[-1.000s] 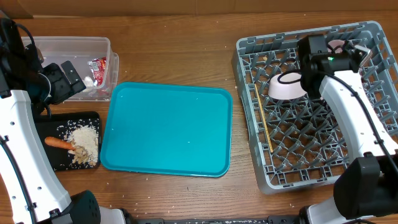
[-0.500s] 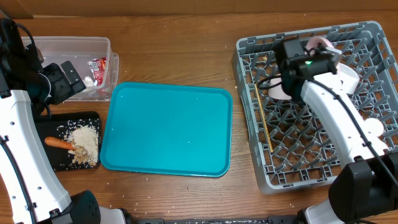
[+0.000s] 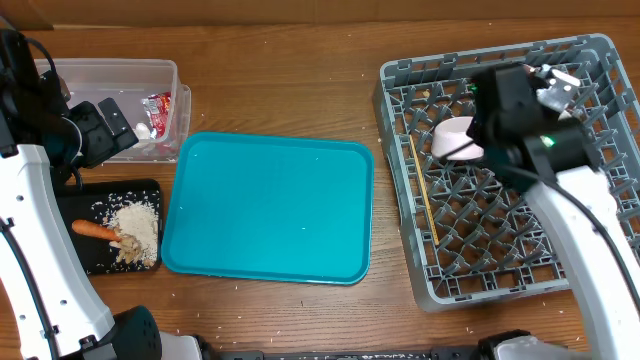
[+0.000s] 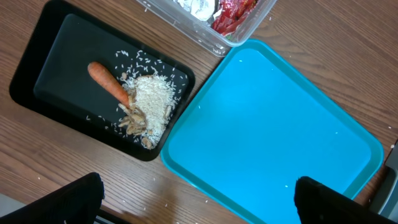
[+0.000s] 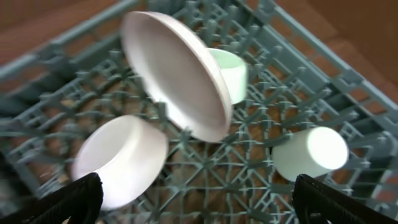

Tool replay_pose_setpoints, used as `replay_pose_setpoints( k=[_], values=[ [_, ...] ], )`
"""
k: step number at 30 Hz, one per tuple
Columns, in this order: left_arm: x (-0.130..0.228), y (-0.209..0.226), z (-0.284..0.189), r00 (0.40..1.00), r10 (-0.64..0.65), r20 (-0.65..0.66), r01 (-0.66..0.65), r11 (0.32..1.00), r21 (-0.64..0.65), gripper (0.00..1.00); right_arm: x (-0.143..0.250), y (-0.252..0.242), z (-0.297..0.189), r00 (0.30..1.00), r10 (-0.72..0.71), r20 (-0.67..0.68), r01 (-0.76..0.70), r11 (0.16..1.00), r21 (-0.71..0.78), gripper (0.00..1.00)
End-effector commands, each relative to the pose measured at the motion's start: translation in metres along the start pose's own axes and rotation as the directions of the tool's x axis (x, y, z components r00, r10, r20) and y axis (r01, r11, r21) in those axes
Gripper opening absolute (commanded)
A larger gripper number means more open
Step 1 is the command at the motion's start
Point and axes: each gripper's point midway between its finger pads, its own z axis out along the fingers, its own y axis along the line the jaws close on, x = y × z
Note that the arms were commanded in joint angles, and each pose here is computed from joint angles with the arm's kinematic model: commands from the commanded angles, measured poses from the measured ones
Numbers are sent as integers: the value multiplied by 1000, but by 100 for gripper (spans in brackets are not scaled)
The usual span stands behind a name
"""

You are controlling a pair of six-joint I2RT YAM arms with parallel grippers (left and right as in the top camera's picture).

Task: Sort waste into correct bins and load items into the dishwasher
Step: 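Stand the plate upright in the rack and open the right gripper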

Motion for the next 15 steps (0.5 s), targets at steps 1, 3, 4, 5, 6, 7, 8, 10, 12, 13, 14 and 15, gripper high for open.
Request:
replay_pose_setpoints(
  k=[1,3,4,5,6,7,8,10,12,13,14,15],
  values=[
    [1,0,1,1000,9,-7,-9,1000,7,100,15,33,-19,989,-128,-74,104,960,-261,100],
    [2,-4,1,1000,11,-12,-10,1000,26,100,29,62,-32,960,-268,-84,204,870,-449,100],
    [2,-6,1,1000,13,-14,-12,999,34,100,39,78,-43,933,-353,-72,255,789,-560,100],
    [3,-8,1,1000,14,-16,-14,999,43,100,47,90,-52,910,-411,-55,285,715,-638,100],
    [3,-9,1,1000,17,-16,-16,998,52,100,53,99,-60,891,-453,-34,302,646,-700,100],
    [3,-13,0,999,34,-15,-33,997,65,100,57,107,-67,878,-479,-15,309,590,-745,100],
    [3,-18,0,998,59,-12,-58,995,84,100,58,112,-71,874,-487,-5,306,558,-771,100],
    [3,-31,0,994,108,-5,-106,986,129,100,56,120,-71,879,-476,5,298,542,-786,100],
    [6,-48,1,985,172,3,-169,969,178,100,50,126,-69,887,-462,21,299,538,-788,100],
    [7,-56,2,979,204,8,-201,961,190,100,48,129,-68,889,-456,29,301,536,-789,100],
    [9,-62,4,973,233,10,-230,953,197,100,46,131,-67,891,-452,37,303,534,-789,100],
    [12,-71,8,964,267,11,-264,942,205,100,43,132,-63,895,-444,38,304,546,-781,100]
  ],
)
